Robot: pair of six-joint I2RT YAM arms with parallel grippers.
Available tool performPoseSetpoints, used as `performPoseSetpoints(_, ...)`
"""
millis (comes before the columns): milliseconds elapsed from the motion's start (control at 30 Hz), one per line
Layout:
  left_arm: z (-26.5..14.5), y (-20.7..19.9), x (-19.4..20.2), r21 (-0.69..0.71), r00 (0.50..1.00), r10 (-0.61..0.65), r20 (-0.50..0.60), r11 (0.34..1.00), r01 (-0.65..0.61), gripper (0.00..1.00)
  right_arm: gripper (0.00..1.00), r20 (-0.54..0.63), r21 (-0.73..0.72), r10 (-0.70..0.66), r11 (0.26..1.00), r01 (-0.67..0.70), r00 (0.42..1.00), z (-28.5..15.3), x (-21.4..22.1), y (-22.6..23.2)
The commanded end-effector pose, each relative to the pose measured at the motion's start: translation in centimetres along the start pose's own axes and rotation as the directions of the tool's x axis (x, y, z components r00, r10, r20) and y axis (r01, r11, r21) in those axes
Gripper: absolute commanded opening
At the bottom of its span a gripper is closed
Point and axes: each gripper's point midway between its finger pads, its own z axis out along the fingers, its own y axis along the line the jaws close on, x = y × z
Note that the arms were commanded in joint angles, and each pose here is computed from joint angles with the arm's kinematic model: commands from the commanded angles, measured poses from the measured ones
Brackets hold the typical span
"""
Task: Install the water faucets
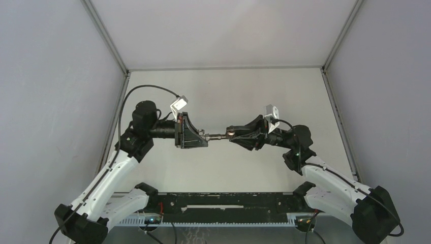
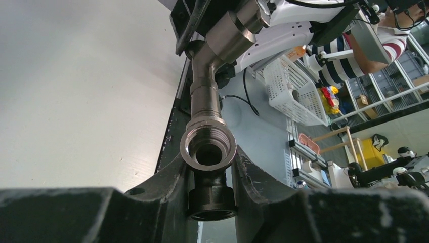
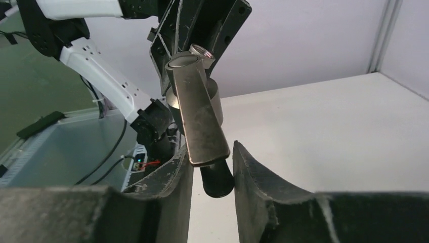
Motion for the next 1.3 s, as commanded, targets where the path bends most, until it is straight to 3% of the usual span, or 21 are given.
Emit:
performPoseSetpoints(0, -0.8, -2.7, -2.8, 0.027, 0.980, 0.184, 0.074, 0.982, -0.186, 0.00, 0.35, 0.029, -0.106, 0.083, 0.991, -0.079, 0.996, 0.8, -2.9, 2.5)
performPoseSetpoints(67, -0.9, -2.3, -2.7, 0.006, 0.972, 0.220, 0.085, 0.975, -0.222, 0.00, 0.25, 0.011, -0.105, 0.185, 0.978, -0.183, 0.983, 1.0, -3.6, 2.7)
performPoseSetpoints(167, -1.1, -1.9, -2.5, -0.029, 0.949, 0.298, 0.100, 0.955, -0.296, 0.00, 0.17, -0.063, -0.097, 0.363, 0.925, -0.368, 0.930, 1.3, -4.1, 3.1)
performPoseSetpoints(233, -1.3, -1.2, -2.3, -0.071, 0.927, 0.360, 0.103, 0.932, -0.355, 0.00, 0.12, -0.136, -0.086, 0.491, 0.860, -0.504, 0.861, 1.2, -4.4, 3.4)
performPoseSetpoints(300, -1.5, -0.2, -2.1, -0.117, 0.904, 0.417, 0.095, 0.906, -0.406, 0.00, 0.00, -0.233, -0.032, 0.624, 0.762, -0.647, 0.746, 1.2, -3.8, 3.2)
performPoseSetpoints(400, -1.7, 0.8, -1.4, -0.155, 0.857, 0.510, 0.070, 0.854, -0.496, 0.00, 0.00, -0.313, 0.023, 0.742, 0.630, -0.777, 0.593, 1.4, -3.8, 3.3)
performPoseSetpoints(567, -1.9, 2.7, 0.4, -0.209, 0.720, 0.692, -0.044, 0.699, -0.684, 0.00, 0.00, -0.326, 0.131, 0.902, 0.339, -0.932, 0.283, 1.7, -3.2, 2.1)
performPoseSetpoints(667, -2.2, 4.5, 1.4, -0.237, 0.663, 0.730, -0.166, 0.623, -0.745, 0.00, 0.00, -0.287, 0.188, 0.940, 0.245, -0.951, 0.185, 1.7, -2.4, 1.0)
performPoseSetpoints(800, -2.4, 6.4, 2.7, -0.241, 0.601, 0.740, -0.302, 0.550, -0.799, 0.00, 0.00, -0.235, 0.236, 0.966, 0.166, -0.957, 0.110, 1.7, -1.5, -0.6)
performPoseSetpoints(833, -2.4, 6.3, 2.7, -0.237, 0.599, 0.742, -0.300, 0.551, -0.801, 0.00, 0.02, -0.219, 0.249, 0.971, 0.152, -0.957, 0.097, 1.6, -1.1, -1.0)
performPoseSetpoints(867, -2.3, 6.1, 2.6, -0.233, 0.603, 0.744, -0.288, 0.556, -0.798, 0.00, 0.12, -0.208, 0.257, 0.974, 0.142, -0.956, 0.089, 1.6, -0.8, -1.4)
performPoseSetpoints(1000, -1.9, 4.5, 1.6, -0.242, 0.637, 0.742, -0.210, 0.592, -0.769, 0.00, 0.71, -0.157, 0.309, 0.983, 0.139, -0.941, 0.094, 1.0, 0.7, -2.5)
performPoseSetpoints(1100, -1.6, 3.4, 1.0, -0.231, 0.682, 0.716, -0.148, 0.645, -0.728, 0.00, 0.86, -0.145, 0.335, 0.984, 0.151, -0.930, 0.107, 0.6, 1.4, -2.6)
performPoseSetpoints(1267, -1.7, 2.4, -0.7, -0.232, 0.782, 0.623, -0.036, 0.756, -0.613, 0.00, 0.93, -0.129, 0.371, 0.977, 0.206, -0.905, 0.169, -0.6, 1.6, -2.5)
